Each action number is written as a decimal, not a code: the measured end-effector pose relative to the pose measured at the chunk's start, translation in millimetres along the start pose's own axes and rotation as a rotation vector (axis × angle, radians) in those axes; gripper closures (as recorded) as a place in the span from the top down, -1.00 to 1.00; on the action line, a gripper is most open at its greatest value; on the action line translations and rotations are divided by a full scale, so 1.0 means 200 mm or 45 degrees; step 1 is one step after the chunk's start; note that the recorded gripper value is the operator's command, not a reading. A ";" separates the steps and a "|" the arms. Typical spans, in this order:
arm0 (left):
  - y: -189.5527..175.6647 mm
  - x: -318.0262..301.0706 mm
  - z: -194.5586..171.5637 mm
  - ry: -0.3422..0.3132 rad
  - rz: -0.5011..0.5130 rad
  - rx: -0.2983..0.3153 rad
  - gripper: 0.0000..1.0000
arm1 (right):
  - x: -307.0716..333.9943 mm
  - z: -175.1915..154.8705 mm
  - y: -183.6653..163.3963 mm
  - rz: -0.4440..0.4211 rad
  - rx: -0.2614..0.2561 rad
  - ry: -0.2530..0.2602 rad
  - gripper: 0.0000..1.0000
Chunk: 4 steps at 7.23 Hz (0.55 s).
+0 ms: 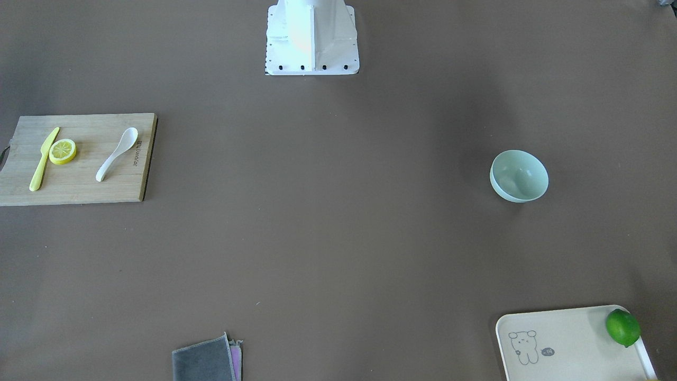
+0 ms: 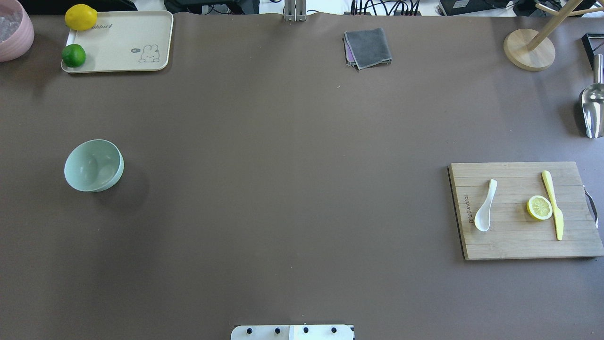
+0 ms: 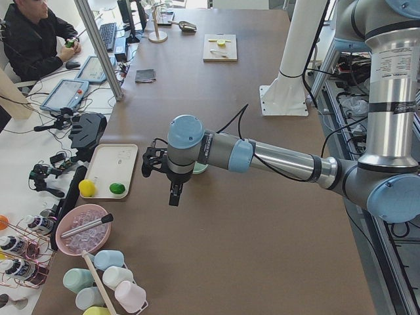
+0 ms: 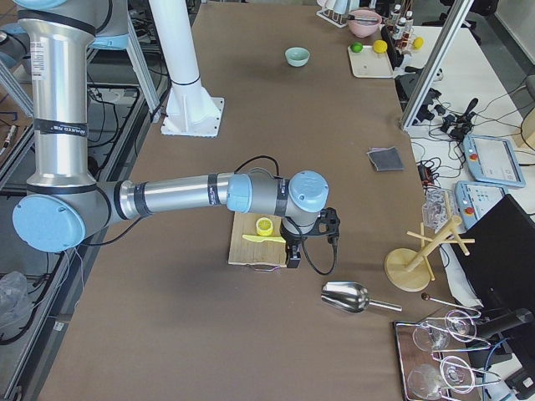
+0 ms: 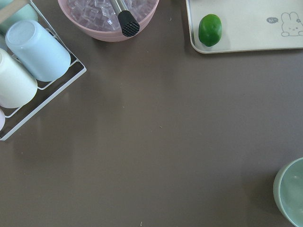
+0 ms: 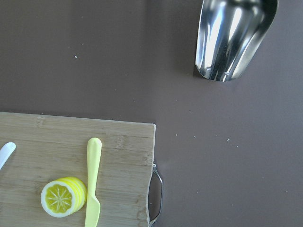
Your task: Place spoon in bowl
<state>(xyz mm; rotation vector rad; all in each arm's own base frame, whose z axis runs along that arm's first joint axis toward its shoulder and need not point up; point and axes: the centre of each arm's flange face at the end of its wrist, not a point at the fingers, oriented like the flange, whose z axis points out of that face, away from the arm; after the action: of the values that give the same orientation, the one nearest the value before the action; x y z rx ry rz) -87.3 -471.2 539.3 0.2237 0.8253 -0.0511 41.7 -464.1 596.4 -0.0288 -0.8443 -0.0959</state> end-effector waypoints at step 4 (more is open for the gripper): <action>0.01 -0.01 0.01 0.001 -0.006 -0.005 0.96 | 0.00 0.00 0.00 0.002 -0.001 -0.001 1.00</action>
<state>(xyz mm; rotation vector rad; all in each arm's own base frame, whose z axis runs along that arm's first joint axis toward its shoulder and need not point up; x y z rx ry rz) -87.1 -469.1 541.4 0.2185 0.8266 -0.0537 41.7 -464.4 596.8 -0.0299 -0.8448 -0.0949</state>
